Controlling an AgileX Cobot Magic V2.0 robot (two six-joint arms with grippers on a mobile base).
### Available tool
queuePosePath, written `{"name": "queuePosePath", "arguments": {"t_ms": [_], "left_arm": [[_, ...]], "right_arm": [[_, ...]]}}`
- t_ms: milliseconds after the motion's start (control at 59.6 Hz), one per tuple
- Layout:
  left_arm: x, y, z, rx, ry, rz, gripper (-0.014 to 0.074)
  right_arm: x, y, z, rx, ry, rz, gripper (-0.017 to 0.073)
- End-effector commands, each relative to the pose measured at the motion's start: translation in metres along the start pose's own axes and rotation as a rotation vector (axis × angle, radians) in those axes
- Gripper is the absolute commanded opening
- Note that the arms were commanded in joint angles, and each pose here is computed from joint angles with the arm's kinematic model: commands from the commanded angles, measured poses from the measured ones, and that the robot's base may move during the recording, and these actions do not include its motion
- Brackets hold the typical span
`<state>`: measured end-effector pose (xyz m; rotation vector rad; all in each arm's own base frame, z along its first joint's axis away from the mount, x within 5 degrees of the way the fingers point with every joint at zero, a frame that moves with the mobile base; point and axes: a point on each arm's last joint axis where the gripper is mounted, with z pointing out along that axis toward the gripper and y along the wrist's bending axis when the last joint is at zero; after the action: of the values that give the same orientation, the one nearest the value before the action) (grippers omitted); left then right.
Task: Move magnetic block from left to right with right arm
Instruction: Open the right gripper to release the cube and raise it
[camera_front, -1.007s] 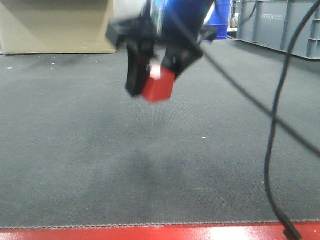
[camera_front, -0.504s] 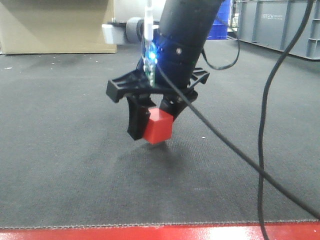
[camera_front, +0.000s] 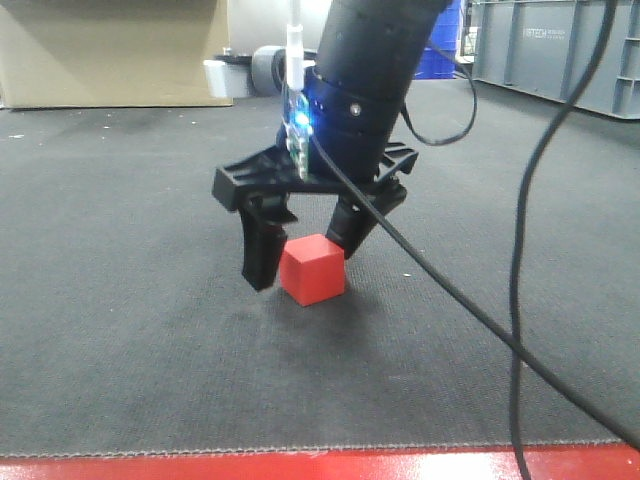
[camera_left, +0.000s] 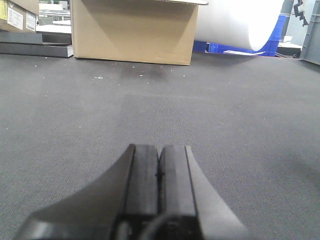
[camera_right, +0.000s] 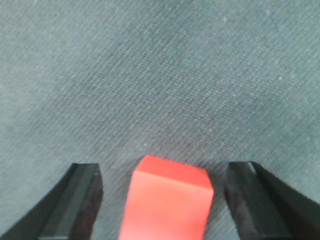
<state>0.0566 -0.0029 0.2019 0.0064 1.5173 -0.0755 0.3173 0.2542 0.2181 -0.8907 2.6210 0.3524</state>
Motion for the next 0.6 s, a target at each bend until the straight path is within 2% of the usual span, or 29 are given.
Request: {"name": "queuePosePath", "arguments": {"t_ms": [0,134,235,403,504,588], "left_arm": [[-0.006,0.000,-0.001,0.004,-0.093,-0.004,-0.0116],[-0.006,0.000,-0.001,0.004,-0.093,-0.004,-0.0116],[-0.006,0.000,-0.001,0.004,-0.093,-0.004,-0.0116],[-0.006,0.000,-0.001,0.004,-0.093,-0.004,-0.0116],[-0.006,0.000,-0.001,0.004,-0.093,-0.004,-0.0116],[-0.006,0.000,-0.001,0.004,-0.093,-0.004,-0.0116]], "right_arm": [[-0.018,0.004,-0.045,-0.004,-0.138,0.008,0.0578],[-0.021,0.009,-0.078,-0.009,-0.218,0.025,0.0460],[-0.017,0.013,-0.111,-0.013,-0.294,0.026,0.0314],[0.007,0.018,-0.164,-0.014,-0.433,0.015,0.0121],[0.028,0.020,-0.186,-0.012,-0.509,0.013,0.0076],[0.058,0.021,-0.202,-0.010,-0.578,0.013,0.0078]]}}
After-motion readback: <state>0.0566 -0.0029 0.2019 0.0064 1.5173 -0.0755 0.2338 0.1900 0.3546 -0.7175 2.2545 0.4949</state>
